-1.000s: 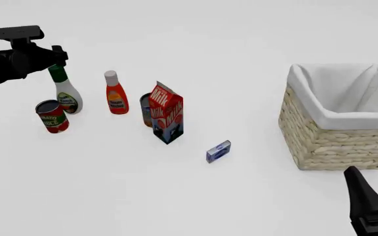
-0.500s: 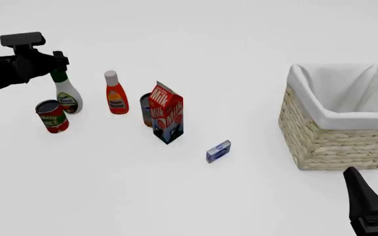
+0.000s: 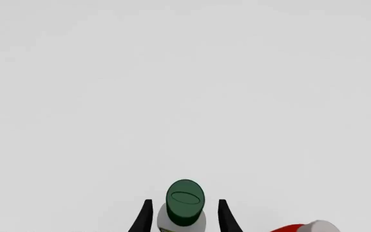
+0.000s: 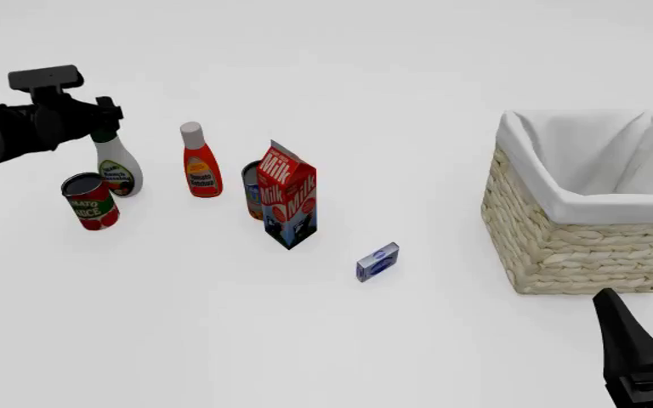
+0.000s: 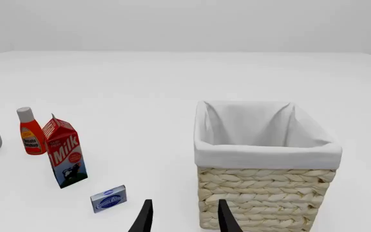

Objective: Pick the salad dressing and place it in the basket.

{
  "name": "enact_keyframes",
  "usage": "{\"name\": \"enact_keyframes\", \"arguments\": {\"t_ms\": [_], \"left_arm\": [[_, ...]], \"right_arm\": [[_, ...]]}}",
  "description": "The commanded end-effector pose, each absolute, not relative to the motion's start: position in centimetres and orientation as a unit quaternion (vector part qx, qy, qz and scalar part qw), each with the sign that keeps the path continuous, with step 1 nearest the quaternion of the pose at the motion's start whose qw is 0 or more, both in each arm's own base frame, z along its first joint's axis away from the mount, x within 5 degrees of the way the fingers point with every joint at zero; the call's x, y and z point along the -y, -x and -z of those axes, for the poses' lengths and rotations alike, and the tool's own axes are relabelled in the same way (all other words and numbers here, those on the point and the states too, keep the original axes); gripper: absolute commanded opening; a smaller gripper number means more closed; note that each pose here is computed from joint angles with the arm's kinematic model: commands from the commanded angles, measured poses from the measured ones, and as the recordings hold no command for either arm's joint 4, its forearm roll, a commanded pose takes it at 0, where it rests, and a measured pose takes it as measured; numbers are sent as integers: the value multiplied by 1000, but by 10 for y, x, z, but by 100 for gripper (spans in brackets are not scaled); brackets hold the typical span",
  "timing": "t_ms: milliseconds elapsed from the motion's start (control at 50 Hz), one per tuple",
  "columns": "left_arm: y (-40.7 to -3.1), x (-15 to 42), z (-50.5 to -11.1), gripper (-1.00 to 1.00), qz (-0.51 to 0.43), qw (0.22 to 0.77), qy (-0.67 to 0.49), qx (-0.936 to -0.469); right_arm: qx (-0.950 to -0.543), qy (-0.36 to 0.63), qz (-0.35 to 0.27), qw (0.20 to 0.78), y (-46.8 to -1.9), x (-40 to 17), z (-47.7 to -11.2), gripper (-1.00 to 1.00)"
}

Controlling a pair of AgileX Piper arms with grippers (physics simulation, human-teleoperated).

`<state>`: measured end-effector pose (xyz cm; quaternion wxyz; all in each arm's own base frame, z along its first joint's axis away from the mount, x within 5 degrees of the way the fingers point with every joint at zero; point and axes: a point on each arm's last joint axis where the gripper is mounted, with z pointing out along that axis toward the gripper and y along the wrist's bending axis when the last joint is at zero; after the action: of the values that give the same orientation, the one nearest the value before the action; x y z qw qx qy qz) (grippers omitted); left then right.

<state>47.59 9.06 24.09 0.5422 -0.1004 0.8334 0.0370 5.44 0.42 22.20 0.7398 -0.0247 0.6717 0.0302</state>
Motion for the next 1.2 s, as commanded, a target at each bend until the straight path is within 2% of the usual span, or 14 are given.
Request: {"name": "enact_keyframes", "arguments": {"t_ms": [20,760,780,1200], "left_arm": [[-480,-92,-235,100,-36,540,102,-835],[-496,-92,-208,100,-37,525,95,-845],[-494,-88,-211,-100,-41,531,83,-842],[-463,-91,-277,-100,-61,613,74,-784]], "right_arm": [[-671,25,-30,740,-54,-4,-223,100],[-676,29,-30,736,-54,-5,-221,100],[-676,29,-30,736,-55,-4,-221,100],[-676,29,-33,736,-55,-5,-220,100]]}}
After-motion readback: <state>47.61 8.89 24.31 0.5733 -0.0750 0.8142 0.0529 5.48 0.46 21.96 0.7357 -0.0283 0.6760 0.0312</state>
